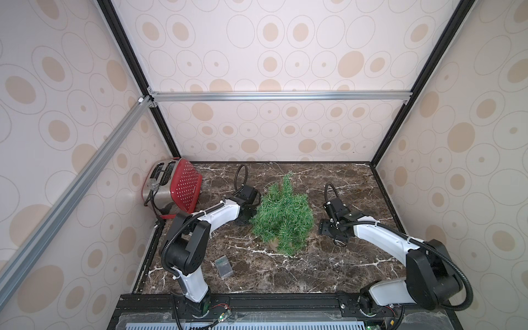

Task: Wrap string light around the christmas tree
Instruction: Pick up the Christmas tree at the center of the board.

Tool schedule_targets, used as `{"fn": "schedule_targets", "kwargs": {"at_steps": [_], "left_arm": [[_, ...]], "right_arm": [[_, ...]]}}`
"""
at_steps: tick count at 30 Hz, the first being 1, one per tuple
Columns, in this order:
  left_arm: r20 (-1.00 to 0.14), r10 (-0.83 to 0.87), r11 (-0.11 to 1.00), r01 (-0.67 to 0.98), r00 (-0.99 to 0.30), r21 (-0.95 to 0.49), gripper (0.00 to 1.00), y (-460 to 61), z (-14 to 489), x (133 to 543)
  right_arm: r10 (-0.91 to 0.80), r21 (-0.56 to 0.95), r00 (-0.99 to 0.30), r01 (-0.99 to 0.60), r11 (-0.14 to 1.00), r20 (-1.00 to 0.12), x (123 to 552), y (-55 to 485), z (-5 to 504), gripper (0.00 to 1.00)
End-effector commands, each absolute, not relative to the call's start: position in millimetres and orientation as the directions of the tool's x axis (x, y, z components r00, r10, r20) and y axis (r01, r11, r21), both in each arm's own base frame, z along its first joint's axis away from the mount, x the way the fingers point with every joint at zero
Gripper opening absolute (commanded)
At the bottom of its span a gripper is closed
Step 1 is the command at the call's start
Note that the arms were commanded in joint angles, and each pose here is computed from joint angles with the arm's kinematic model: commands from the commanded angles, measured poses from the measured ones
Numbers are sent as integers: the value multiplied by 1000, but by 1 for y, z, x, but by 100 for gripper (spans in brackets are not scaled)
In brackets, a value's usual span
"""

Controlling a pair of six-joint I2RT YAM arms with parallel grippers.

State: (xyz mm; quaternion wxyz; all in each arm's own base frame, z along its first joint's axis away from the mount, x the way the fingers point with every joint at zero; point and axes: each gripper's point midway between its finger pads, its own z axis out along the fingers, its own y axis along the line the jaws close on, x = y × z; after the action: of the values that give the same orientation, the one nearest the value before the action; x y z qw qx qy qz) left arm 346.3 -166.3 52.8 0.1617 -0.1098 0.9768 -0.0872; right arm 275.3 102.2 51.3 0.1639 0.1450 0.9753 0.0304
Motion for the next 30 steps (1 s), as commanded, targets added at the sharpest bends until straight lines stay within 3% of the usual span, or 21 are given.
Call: {"fn": "schedule_targets", "kwargs": {"at_steps": [1, 18, 30], "left_arm": [[-305, -222, 964, -161, -926, -211, 5, -168, 63, 344], [-329, -194, 970, -131, -924, -205, 7, -166, 74, 344], [-337, -182, 971, -115, -924, -208, 7, -166, 80, 343]], "right_arm": [[381, 148, -876, 352, 924, -296, 282, 112, 48, 78], [624, 150, -738, 607, 780, -256, 282, 106, 24, 63], [647, 149, -700, 635, 758, -304, 299, 107, 33, 73]]}}
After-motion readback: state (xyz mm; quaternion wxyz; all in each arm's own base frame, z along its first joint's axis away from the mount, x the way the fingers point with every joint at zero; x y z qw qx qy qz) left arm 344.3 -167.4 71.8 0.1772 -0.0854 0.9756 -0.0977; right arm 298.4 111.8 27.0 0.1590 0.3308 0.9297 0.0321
